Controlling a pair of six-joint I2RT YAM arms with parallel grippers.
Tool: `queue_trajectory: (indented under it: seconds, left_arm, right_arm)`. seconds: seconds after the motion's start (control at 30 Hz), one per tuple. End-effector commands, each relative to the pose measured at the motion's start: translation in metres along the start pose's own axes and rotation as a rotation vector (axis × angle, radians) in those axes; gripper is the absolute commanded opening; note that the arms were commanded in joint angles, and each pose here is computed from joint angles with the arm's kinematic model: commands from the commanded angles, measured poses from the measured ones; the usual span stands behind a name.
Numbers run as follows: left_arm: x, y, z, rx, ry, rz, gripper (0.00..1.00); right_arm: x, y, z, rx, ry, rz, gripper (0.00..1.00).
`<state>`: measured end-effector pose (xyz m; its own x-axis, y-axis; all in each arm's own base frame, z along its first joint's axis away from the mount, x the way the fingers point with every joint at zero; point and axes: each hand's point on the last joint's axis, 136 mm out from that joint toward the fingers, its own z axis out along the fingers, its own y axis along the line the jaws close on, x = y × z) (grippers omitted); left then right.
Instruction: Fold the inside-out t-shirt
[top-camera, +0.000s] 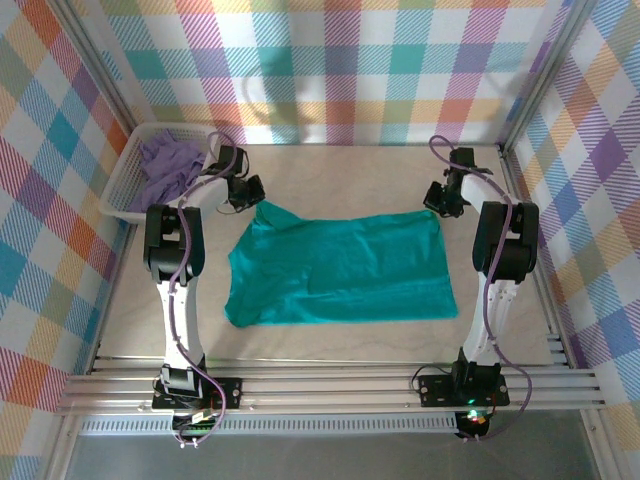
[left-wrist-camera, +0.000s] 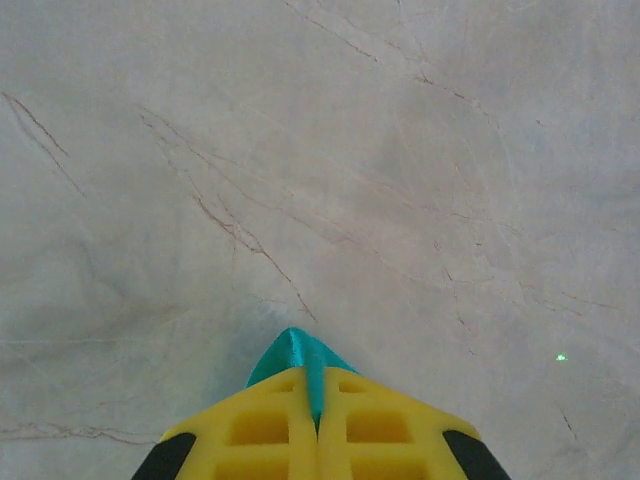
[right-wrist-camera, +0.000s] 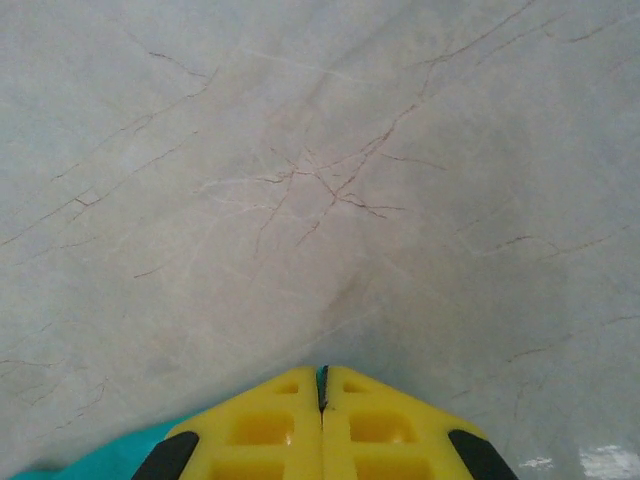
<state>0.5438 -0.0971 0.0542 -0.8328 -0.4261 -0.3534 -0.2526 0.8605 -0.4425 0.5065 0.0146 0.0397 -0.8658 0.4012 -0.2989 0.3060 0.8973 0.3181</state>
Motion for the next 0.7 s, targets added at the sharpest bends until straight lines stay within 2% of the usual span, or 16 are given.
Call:
queue_trajectory:
  seconds: [0.0, 0.23, 0.37, 0.67]
  left_arm:
    - [-0.008, -0.014, -0.03, 0.056, -0.025, -0.01, 0.02]
    - [0.005, -0.03, -0.089, 0.137, -0.081, -0.025, 0.02]
    - [0.028, -0.023, -0.121, 0.129, -0.09, -0.029, 0.02]
    - [0.093, 0.002, -0.171, 0.108, -0.05, -0.045, 0.01]
  right_arm:
    - [-0.018, 0.024, -0.035, -0.076, -0.091, -0.073, 0.04]
    - [-0.007, 0.027, -0.07, -0.101, -0.163, -0.137, 0.03]
    - [0.01, 0.026, -0.087, -0.116, -0.192, -0.171, 0.03]
    - [0.04, 0.002, -0.099, -0.034, -0.223, -0.244, 0.04]
